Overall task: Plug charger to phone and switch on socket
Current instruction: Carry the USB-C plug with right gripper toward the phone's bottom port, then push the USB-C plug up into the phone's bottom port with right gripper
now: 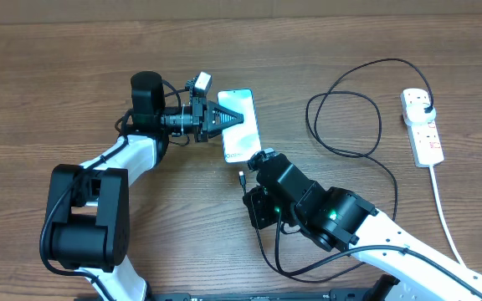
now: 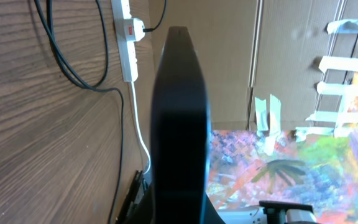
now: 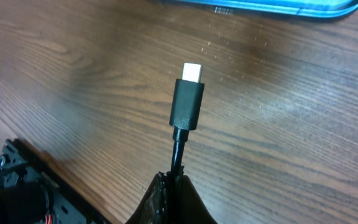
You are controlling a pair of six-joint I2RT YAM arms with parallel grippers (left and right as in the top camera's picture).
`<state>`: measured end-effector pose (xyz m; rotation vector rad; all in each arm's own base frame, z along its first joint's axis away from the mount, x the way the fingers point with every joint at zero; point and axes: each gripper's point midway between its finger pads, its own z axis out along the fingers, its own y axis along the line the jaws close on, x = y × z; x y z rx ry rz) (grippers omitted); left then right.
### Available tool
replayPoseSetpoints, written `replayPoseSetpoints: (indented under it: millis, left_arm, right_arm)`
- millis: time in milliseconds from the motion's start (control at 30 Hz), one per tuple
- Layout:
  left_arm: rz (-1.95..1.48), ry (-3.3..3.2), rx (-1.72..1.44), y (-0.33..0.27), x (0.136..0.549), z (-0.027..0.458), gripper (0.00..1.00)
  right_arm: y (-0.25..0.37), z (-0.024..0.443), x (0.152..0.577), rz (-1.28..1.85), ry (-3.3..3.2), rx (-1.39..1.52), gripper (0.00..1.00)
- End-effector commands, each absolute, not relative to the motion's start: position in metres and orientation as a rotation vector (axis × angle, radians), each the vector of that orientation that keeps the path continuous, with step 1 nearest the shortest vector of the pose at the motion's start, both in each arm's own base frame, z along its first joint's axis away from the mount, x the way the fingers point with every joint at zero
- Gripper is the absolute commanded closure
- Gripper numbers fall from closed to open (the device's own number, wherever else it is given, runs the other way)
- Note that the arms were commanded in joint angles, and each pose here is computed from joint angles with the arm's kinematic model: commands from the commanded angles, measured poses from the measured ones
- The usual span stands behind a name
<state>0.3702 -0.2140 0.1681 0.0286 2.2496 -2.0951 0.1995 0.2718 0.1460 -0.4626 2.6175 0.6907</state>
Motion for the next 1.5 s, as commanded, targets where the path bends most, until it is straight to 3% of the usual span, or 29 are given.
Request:
replayPoseSetpoints:
  millis: [0,1467]
  left_arm:
    - [-2.083,2.192,0.177,-0.215,0.368,0.177,0.96]
    - [-2.172,2.228,0.16,-0.215,0.359,0.181,0.96]
  right_arm:
    - [0.27,0.148,0.206,0.659,2.592,-0.438,0.96]
    - [0.268,0.155,0.222,0.627,2.538,-0.326,0.96]
